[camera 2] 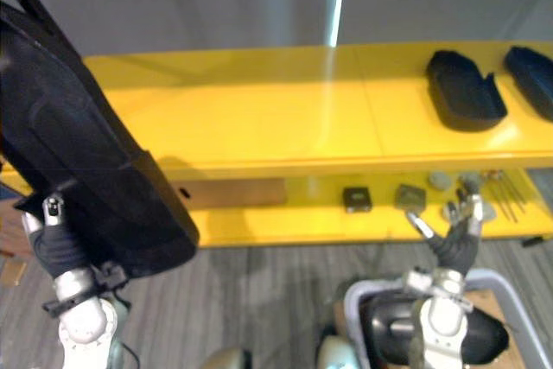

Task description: Walk over and take plastic housings, then place them on the shelf

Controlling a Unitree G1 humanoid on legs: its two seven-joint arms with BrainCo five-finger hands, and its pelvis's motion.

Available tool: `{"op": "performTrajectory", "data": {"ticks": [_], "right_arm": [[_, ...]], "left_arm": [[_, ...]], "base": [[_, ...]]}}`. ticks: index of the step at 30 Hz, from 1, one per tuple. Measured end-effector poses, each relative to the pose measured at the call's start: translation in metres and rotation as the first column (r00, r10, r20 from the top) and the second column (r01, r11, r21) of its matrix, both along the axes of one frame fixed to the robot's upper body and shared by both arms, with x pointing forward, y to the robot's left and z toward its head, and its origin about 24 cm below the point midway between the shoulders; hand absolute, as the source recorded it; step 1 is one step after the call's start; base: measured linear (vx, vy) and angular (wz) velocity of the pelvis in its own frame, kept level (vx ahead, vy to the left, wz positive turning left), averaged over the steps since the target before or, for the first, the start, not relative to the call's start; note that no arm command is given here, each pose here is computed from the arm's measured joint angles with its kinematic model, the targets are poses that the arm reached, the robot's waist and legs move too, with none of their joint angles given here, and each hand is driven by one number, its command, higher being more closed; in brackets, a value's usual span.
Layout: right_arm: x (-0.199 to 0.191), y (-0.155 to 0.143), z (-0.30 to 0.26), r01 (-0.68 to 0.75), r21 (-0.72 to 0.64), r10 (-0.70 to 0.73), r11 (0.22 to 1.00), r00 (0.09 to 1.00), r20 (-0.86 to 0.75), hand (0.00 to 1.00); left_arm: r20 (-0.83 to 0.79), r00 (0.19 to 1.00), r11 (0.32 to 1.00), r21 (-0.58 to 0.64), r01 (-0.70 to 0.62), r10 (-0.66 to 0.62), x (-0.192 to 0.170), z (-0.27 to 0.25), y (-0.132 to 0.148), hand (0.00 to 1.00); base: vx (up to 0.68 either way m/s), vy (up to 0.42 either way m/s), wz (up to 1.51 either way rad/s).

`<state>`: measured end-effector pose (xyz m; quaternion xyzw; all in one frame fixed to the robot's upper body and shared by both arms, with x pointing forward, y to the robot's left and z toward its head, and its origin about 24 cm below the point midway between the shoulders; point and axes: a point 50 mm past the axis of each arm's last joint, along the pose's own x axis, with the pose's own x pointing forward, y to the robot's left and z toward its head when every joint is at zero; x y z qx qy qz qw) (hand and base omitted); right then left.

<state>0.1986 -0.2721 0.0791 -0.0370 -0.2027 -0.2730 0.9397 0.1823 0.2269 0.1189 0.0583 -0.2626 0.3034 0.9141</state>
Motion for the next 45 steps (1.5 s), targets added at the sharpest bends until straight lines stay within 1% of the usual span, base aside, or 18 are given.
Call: {"op": "performTrajectory", "data": {"ticks": [3,5,9,14,15,17,19,22,26,28,29,30,32,34,37,40,45], "right_arm": [[0.002,-0.006,0.008,0.018,0.011,-0.018,1.0,0.999,0.042,0.0],[0.001,-0.004,0.007,0.011,0.011,-0.011,1.0,0.999,0.041,0.0],[-0.002,0.004,0.01,0.0,0.014,-0.001,1.0,0.998,0.066,0.0],[-0.005,0.018,0.009,-0.046,-0.049,0.048,0.998,0.998,0.039,0.0],[-0.008,0.017,0.011,-0.048,-0.065,0.051,0.997,0.998,0.041,0.0],[-0.012,0.018,0.011,-0.048,-0.069,0.051,0.996,0.998,0.036,0.0],[-0.016,0.025,0.019,-0.075,-0.082,0.081,0.994,0.994,0.077,0.0],[-0.016,0.033,0.036,-0.1,-0.11,0.118,0.989,0.977,0.178,0.0],[-0.015,0.031,0.042,-0.099,-0.139,0.127,0.985,0.97,0.209,0.0],[-0.012,0.03,0.037,-0.093,-0.123,0.117,0.988,0.973,0.197,0.0],[-0.008,0.029,0.026,-0.073,-0.078,0.085,0.994,0.982,0.167,0.0],[-0.006,0.029,0.023,-0.068,-0.062,0.077,0.996,0.985,0.157,0.0],[0.002,0.031,0.02,-0.071,-0.014,0.072,0.997,0.983,0.166,0.0],[0.009,0.033,0.021,-0.08,0.006,0.078,0.997,0.981,0.178,0.0],[0.013,0.035,0.02,-0.07,0.023,0.065,0.997,0.983,0.174,0.0],[0.013,0.034,0.019,-0.046,0.02,0.042,0.999,0.988,0.152,0.0],[0.013,0.028,0.017,0.007,0.023,-0.009,1.0,0.993,0.119,0.0]], "left_arm": [[0.039,0.999,1.0,0.002,0.017,-0.017,0.007,0.007,-0.003,1.0],[0.039,0.998,0.999,0.011,0.047,-0.047,0.009,0.008,-0.008,1.0],[0.015,0.998,0.998,0.01,0.063,-0.063,0.007,0.004,-0.01,1.0],[-0.029,0.998,0.998,0.025,0.056,-0.055,0.003,-0.003,-0.005,1.0],[-0.043,0.996,0.997,0.002,0.077,-0.077,0.004,-0.007,-0.011,1.0],[-0.055,0.995,0.996,-0.011,0.084,-0.084,0.003,-0.011,-0.014,1.0],[-0.076,0.994,0.996,-0.038,0.075,-0.078,-0.001,-0.016,-0.016,1.0],[-0.067,0.994,0.996,-0.021,0.09,-0.092,0.0,-0.014,-0.017,1.0],[-0.053,0.992,0.994,-0.018,0.111,-0.112,-0.001,-0.013,-0.02,1.0],[-0.042,0.99,0.991,-0.007,0.135,-0.136,0.001,-0.012,-0.021,1.0],[-0.038,0.987,0.988,0.012,0.157,-0.156,0.007,-0.01,-0.022,1.0],[-0.037,0.987,0.987,0.02,0.157,-0.156,0.009,-0.009,-0.022,1.0],[-0.059,0.99,0.99,0.06,0.129,-0.125,0.009,-0.009,-0.01,1.0],[-0.058,0.995,0.993,0.079,0.092,-0.087,0.007,-0.007,-0.002,1.0],[-0.058,0.998,0.995,0.088,0.042,-0.037,0.004,-0.005,0.008,1.0],[-0.073,0.997,0.995,0.087,0.043,-0.037,0.005,-0.006,0.008,1.0],[-0.044,0.997,0.993,0.102,0.065,-0.061,0.007,0.002,0.006,1.0]], "base": [[0.14,0.029,0.04],[0.11,0.098,0.02],[0.08,0.105,-0.04],[0.03,0.007,-0.16],[0.05,0.019,-0.3],[0.08,0.037,-0.35],[0.21,0.031,-0.56],[0.21,0.097,-0.64],[0.26,0.324,-0.51],[0.2,0.363,-0.08],[0.17,0.341,0.11],[0.17,0.388,-0.02],[0.11,0.292,-0.29],[0.03,0.13,-0.46],[-0.03,0.026,-0.24],[-0.1,-0.044,-0.08],[-0.14,-0.098,-0.05]]}}
